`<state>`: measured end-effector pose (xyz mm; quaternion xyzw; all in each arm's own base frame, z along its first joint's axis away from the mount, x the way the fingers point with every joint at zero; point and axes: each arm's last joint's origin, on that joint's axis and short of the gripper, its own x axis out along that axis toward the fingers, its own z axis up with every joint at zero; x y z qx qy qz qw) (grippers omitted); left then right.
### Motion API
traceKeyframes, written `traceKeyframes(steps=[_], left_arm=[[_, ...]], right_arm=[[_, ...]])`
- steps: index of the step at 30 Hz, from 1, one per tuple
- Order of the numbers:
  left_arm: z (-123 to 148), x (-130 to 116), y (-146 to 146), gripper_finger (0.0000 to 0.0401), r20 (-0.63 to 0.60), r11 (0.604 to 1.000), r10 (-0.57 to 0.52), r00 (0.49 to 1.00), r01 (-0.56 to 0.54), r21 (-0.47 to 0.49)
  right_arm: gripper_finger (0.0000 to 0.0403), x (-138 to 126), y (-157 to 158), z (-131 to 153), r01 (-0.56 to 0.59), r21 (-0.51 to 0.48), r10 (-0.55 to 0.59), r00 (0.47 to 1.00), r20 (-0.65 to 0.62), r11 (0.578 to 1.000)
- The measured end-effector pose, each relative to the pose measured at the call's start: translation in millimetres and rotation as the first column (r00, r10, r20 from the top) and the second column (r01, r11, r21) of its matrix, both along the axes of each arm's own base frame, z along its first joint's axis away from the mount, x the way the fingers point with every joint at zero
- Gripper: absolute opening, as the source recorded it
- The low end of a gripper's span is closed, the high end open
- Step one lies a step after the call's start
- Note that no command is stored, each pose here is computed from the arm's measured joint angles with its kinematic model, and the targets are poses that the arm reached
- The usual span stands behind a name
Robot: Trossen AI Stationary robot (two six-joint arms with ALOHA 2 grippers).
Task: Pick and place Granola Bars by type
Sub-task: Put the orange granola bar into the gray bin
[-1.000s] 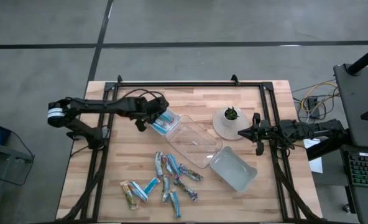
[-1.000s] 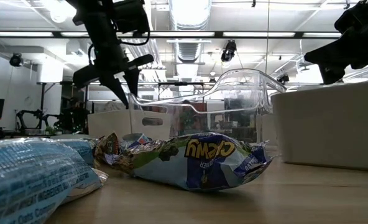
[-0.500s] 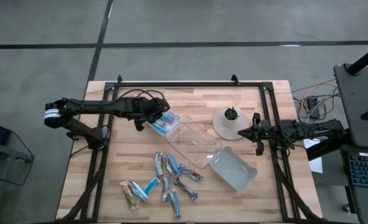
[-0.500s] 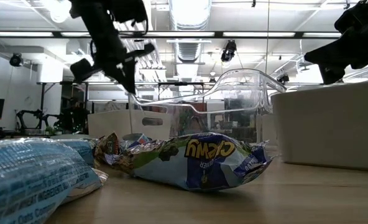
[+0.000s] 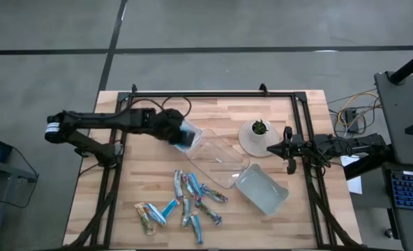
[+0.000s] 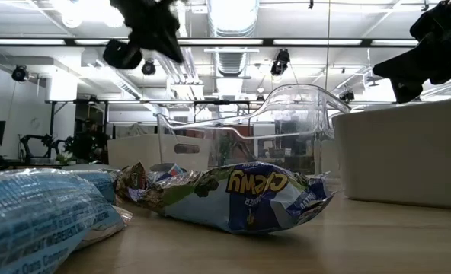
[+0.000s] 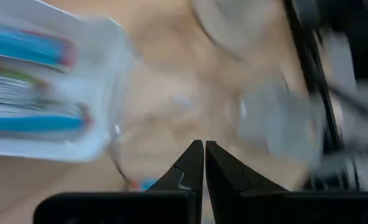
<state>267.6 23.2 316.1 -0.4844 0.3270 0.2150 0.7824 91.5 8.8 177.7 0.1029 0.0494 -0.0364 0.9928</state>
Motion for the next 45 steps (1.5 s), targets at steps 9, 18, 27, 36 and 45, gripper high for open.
traceKeyframes(steps=[9,18,27,36,45], left_arm=[[6.7,0.4,-32.4,0.0000,0.069,0.895,-0.445,0.893,0.446,-0.010],[7.2,-2.2,-58.8,0.0000,0.069,0.706,-0.705,0.705,0.690,0.161],[1.9,-11.9,-79.8,0.0000,-0.073,0.360,-0.908,0.413,0.857,0.370],[-6.0,-26.4,-95.1,0.0000,-0.193,0.150,-0.954,0.228,0.925,0.350],[-9.1,-36.4,-121.1,0.0000,-0.349,-0.079,-0.933,0.082,0.902,0.424]], right_arm=[[0.0013,0.0,0.1,0.0,-0.001,0.000,0.001,1.000,0.000,1.000],[0.0013,0.0,0.0,0.1,-0.001,0.000,0.001,1.000,0.000,1.000],[0.0013,0.0,0.0,0.1,0.000,0.000,0.000,1.000,0.000,1.000],[0.0013,0.0,0.0,0.1,-0.001,0.000,0.001,1.000,0.000,1.000],[0.0013,0.0,0.0,0.0,-0.001,0.000,0.001,1.000,0.000,1.000]])
